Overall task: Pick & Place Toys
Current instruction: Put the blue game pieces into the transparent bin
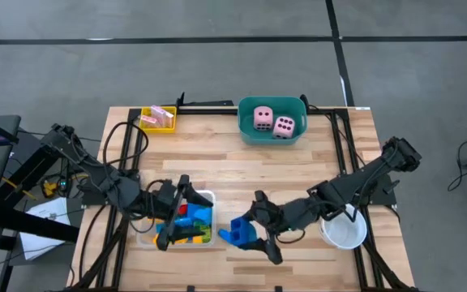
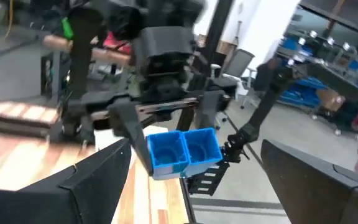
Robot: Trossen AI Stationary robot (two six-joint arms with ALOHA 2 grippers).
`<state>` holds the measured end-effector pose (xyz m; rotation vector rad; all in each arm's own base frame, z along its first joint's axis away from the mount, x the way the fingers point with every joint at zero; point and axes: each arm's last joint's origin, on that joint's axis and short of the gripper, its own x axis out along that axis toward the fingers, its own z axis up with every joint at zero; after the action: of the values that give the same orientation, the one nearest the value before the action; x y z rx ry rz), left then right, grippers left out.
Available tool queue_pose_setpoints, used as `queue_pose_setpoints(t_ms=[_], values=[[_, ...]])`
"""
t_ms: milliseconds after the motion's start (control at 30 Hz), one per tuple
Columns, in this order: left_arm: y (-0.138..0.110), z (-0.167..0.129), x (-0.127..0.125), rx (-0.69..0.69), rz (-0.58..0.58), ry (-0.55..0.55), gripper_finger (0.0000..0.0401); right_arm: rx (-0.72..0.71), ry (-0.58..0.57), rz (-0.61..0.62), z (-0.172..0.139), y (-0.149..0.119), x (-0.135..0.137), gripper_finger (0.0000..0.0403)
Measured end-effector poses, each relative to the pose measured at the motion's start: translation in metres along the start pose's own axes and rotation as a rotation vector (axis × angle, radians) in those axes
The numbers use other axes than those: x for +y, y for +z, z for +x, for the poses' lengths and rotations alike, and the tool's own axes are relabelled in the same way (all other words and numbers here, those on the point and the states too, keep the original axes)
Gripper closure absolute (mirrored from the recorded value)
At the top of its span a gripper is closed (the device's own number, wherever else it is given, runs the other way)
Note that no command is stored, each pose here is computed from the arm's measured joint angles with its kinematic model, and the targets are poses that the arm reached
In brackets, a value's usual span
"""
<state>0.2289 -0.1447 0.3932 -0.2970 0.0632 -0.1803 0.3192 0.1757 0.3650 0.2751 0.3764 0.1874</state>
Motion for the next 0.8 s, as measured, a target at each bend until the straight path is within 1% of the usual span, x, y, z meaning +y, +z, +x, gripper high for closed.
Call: queue_pose_setpoints(t_ms=[67,167,300,400,600,800], values=[[0.000,0.000,-0.001,-0.007,0.048,0.007,0.0046,-0.001,0.032,-0.011,0.001,0.004,-0.004,0.0101],[-0.001,0.000,-0.001,-0.015,0.050,0.043,0.0048,0.001,0.064,-0.032,0.003,0.008,-0.011,0.0101],[-0.005,0.007,0.002,-0.001,0.058,0.068,0.0073,0.003,0.097,-0.041,0.005,0.013,-0.020,0.0101],[-0.009,0.012,0.002,0.001,0.037,0.081,0.0103,0.017,0.069,-0.031,0.007,0.014,-0.028,0.0101],[-0.018,0.022,0.003,0.029,0.047,0.108,0.0158,0.040,-0.006,0.001,0.011,0.016,-0.049,0.0101],[-0.020,0.023,0.005,0.008,0.055,0.190,0.0204,0.093,-0.049,0.002,0.012,0.014,-0.060,0.0101]])
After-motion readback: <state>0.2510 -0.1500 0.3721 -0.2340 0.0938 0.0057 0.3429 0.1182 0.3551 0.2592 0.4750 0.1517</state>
